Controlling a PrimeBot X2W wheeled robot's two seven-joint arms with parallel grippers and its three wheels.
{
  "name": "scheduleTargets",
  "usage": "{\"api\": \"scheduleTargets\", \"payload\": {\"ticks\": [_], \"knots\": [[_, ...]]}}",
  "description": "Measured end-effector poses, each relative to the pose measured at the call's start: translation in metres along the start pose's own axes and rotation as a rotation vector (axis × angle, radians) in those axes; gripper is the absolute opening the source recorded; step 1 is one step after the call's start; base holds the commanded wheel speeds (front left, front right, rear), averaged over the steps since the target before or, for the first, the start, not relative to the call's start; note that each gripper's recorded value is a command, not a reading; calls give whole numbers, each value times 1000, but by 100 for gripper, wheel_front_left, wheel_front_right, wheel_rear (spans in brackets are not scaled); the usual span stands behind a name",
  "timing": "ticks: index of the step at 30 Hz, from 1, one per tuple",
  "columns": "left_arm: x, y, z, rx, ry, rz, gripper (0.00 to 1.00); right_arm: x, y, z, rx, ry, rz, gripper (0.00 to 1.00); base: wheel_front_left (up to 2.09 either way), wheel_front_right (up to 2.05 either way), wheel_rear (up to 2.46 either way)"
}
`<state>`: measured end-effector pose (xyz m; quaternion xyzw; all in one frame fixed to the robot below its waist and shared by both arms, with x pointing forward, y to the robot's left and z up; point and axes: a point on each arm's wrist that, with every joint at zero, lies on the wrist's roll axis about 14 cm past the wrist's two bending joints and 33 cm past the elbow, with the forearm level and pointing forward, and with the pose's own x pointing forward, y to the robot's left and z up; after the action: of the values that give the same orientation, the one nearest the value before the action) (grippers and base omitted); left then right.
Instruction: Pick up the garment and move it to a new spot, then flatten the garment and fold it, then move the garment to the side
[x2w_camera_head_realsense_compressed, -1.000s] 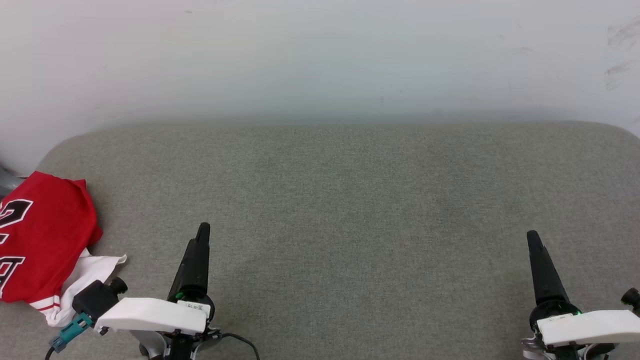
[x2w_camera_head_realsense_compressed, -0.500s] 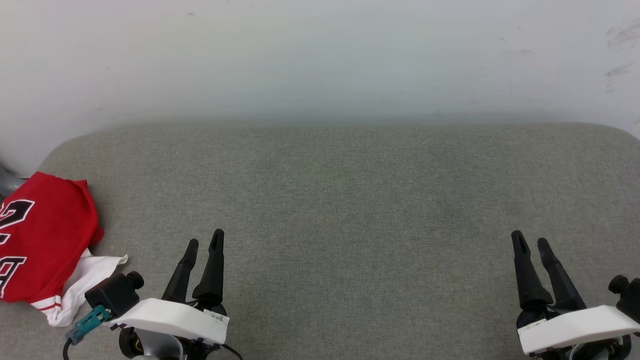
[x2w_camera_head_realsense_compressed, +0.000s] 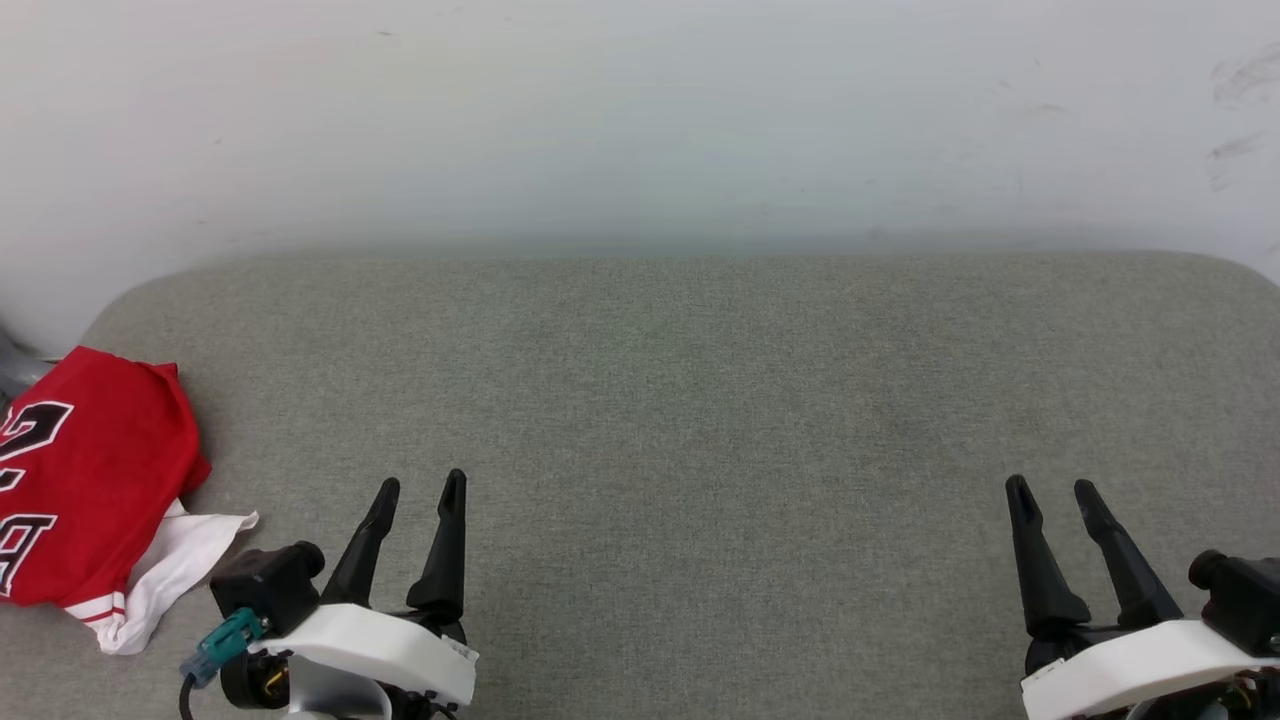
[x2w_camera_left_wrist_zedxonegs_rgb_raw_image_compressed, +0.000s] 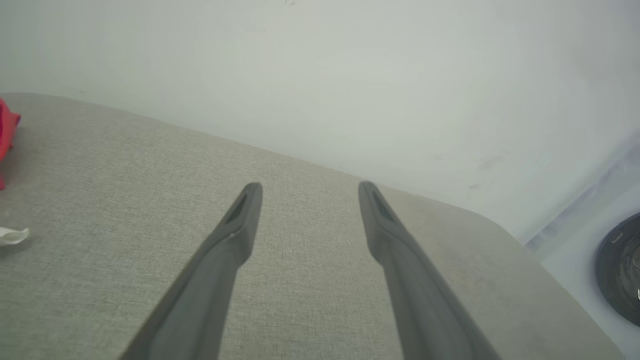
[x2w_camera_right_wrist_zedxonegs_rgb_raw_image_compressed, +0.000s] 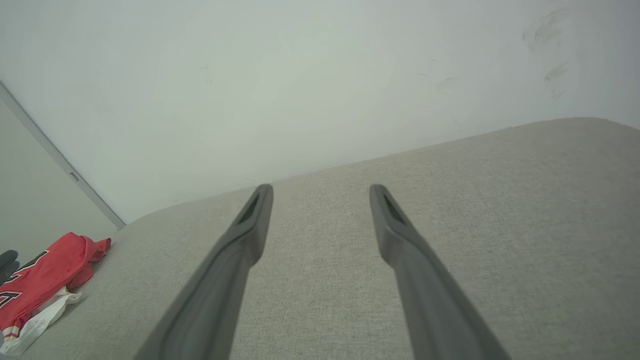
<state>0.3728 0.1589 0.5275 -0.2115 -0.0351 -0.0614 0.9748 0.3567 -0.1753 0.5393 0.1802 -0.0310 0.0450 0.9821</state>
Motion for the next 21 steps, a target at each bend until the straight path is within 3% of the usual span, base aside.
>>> {"api": "scheduleTargets", "payload": {"ticks": [21], "knots": [[-5, 5, -3, 232, -3, 14, 100, -6, -5, 4, -228, 42, -17, 100, 0, 0, 0]]}}
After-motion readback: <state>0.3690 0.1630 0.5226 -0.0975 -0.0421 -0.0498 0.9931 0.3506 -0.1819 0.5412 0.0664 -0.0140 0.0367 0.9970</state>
